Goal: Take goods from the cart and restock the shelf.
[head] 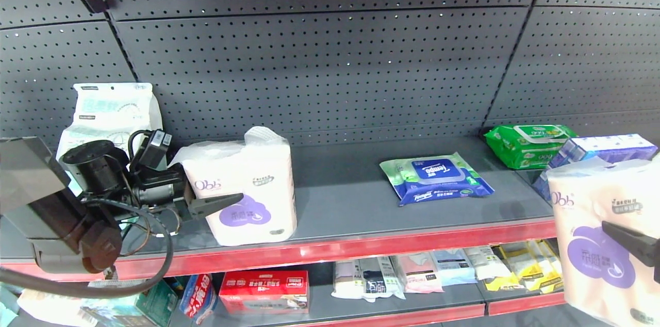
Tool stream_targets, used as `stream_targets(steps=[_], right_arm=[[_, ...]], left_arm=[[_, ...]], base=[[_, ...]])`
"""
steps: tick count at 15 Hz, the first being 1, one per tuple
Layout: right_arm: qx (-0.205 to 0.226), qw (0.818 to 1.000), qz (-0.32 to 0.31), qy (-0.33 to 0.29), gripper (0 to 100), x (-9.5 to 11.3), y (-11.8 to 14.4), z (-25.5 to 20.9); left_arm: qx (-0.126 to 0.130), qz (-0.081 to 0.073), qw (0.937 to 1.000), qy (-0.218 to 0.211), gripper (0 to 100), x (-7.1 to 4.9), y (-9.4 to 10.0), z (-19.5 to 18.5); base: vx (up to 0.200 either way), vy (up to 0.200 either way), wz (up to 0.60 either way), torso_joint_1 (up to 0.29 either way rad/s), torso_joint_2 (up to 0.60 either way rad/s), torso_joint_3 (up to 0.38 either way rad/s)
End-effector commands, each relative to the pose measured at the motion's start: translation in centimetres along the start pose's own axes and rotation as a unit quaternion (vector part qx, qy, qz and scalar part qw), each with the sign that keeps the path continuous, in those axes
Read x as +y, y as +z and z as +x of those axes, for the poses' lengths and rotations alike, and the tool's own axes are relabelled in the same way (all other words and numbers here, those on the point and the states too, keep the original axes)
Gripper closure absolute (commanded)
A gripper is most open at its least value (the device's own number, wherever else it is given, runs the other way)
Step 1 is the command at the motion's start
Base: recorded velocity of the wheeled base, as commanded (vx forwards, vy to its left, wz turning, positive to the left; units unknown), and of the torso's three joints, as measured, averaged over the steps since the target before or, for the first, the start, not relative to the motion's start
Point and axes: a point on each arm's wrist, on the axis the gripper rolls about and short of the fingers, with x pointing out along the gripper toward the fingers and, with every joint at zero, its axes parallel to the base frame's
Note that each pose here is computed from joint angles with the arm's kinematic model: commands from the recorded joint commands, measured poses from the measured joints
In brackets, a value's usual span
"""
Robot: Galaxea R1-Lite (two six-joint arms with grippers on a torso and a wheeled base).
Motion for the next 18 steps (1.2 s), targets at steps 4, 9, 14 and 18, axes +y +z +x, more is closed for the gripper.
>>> stream_targets(steps=[4,9,14,18], right_arm=[[-0.001,1.000,-0.002,0.002,100,0.0,0.2,0.1],[-0.005,1.000,-0.004,0.004,100,0.1,0.1,-0.1],[-0.005,1.000,-0.011,0.004,100,0.1,0.1,-0.1],[-0.002,1.000,-0.015,0.006,100,0.2,-0.1,-0.1]], left_arm=[[0.001,-0.002,0.9998,0.020,0,0.0,0.0,-1.1],[0.004,-0.001,0.9988,0.049,0,0.0,0.3,-3.3],[0.007,0.013,0.9986,0.050,0,-0.9,0.7,-6.0],[0.011,0.015,0.9978,0.064,0,-1.2,0.2,-8.6]], base=[[0.000,0.000,0.00,0.000,0.00,0.000],[0.000,0.000,0.00,0.000,0.00,0.000],[0.000,0.000,0.00,0.000,0.00,0.000],[0.000,0.000,0.00,0.000,0.00,0.000]])
